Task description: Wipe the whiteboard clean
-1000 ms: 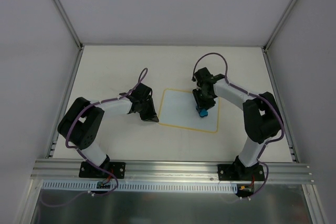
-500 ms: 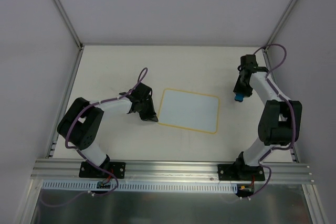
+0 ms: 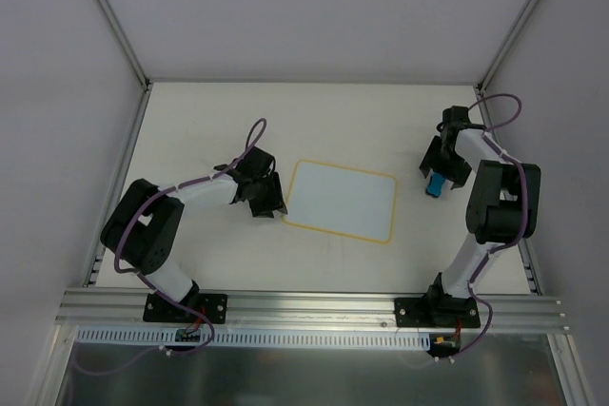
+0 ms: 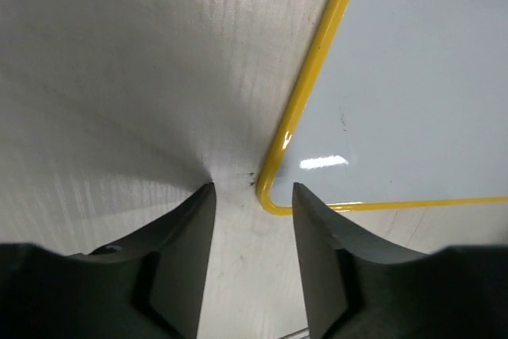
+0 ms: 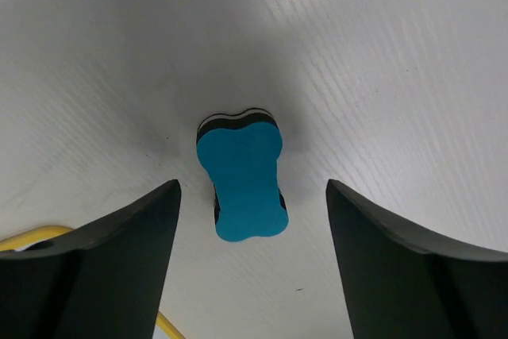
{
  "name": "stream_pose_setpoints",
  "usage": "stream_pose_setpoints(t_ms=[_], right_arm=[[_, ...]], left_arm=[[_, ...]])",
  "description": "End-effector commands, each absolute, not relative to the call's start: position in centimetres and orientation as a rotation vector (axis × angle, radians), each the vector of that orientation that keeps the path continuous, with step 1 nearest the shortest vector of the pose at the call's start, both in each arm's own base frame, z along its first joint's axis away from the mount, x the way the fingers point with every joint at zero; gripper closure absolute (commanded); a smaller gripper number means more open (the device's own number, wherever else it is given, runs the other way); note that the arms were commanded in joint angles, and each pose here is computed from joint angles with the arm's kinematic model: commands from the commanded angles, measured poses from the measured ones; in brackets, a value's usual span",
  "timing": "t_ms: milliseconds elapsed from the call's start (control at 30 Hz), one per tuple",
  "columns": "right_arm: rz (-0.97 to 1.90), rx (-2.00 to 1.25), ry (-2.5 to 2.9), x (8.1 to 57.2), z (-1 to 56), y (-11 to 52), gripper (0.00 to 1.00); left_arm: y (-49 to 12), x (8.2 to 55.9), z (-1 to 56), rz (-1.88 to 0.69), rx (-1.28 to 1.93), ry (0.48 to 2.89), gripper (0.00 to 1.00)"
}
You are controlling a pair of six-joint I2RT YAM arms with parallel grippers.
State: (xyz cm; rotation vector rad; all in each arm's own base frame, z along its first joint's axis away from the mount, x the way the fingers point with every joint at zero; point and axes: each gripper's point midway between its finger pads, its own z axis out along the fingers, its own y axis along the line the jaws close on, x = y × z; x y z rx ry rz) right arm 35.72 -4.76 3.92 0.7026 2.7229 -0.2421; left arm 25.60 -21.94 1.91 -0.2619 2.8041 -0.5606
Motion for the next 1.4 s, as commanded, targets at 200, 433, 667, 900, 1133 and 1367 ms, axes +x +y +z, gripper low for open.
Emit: stream_pose_setpoints(t_ms=[200,433,667,900,1133,1367], right_arm=[[-0.190,0.678,2.588,35.0,9.5,-4.9,0.01],[-0.155,0.550,2.325,34.2,22.1,-5.2,0.01],[-0.170,0.379,1.978,29.6,37.3,-5.5,0.01],[-0.146,0.287,1.625,21.0,47.3,-4.6,0.01],[-0.119,0.185,1.439,14.9,50.0,-3.1,0.01],[-0.130,0.166,1.332,11.1,51.1,-2.9,0.01]], left_arm=[[-19.5,27.8,8.0,-0.442,-0.191,2.642,0.15],[-17.3,30.0,19.5,-0.373,-0.072,2.347,0.01],[-11.9,27.6,34.6,-0.320,-0.048,1.925,0.01],[-5.3,21.9,44.9,-0.237,-0.078,1.592,0.01],[-0.7,16.7,49.5,-0.182,-0.102,1.408,0.01],[1.1,13.6,50.1,-0.201,-0.104,1.334,0.01]])
